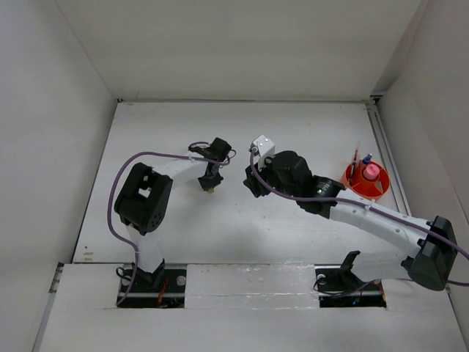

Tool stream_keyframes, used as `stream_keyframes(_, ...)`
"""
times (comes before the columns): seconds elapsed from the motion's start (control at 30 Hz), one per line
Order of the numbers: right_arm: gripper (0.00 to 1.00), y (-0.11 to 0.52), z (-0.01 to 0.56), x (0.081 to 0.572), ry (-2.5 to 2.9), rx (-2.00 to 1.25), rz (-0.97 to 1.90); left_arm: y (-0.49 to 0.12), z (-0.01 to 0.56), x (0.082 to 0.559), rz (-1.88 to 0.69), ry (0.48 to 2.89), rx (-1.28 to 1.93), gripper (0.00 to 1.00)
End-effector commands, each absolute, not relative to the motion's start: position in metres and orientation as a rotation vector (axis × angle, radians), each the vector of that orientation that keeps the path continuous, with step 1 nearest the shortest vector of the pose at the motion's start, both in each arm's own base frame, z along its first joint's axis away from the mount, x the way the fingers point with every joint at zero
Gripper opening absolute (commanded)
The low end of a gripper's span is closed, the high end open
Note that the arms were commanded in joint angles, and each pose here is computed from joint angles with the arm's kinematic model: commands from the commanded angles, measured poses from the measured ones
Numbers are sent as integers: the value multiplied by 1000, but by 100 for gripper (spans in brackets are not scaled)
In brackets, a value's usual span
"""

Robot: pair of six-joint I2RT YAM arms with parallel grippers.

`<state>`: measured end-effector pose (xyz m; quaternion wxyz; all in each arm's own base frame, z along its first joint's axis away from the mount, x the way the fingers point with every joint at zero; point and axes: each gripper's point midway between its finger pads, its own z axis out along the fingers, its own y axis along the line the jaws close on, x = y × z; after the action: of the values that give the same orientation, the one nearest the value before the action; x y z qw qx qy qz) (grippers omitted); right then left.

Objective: Sort the stationery into containers
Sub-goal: Pick up the stationery from the center of the board.

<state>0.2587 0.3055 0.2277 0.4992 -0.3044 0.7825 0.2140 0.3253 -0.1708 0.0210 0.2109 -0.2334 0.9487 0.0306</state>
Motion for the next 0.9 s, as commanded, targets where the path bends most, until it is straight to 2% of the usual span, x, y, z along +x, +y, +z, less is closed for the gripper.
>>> stream_keyframes(0.0,50,314,238,261,1831,-729,673,-175,5,324,71,2680,-619,0)
stream_keyframes(0.03,50,312,225,259,1851,-738,707,-179,13,325,17,2660,-620,0)
stream_keyframes(0.13,50,313,236,255,1758,-711,878,-196,47,333,-190,2586,-599,0)
stream_keyframes(0.23,54,316,239,248,1716,-678,951,-215,86,338,-414,2494,-573,0)
stream_keyframes(0.37,56,327,247,248,1709,-651,956,-252,175,339,-672,2270,-466,0)
stream_keyframes(0.53,57,328,258,264,1720,-465,951,-268,231,333,-795,2126,-429,0)
stream_keyframes(0.87,54,305,291,267,1578,-182,942,-279,289,305,-1092,1975,-348,0)
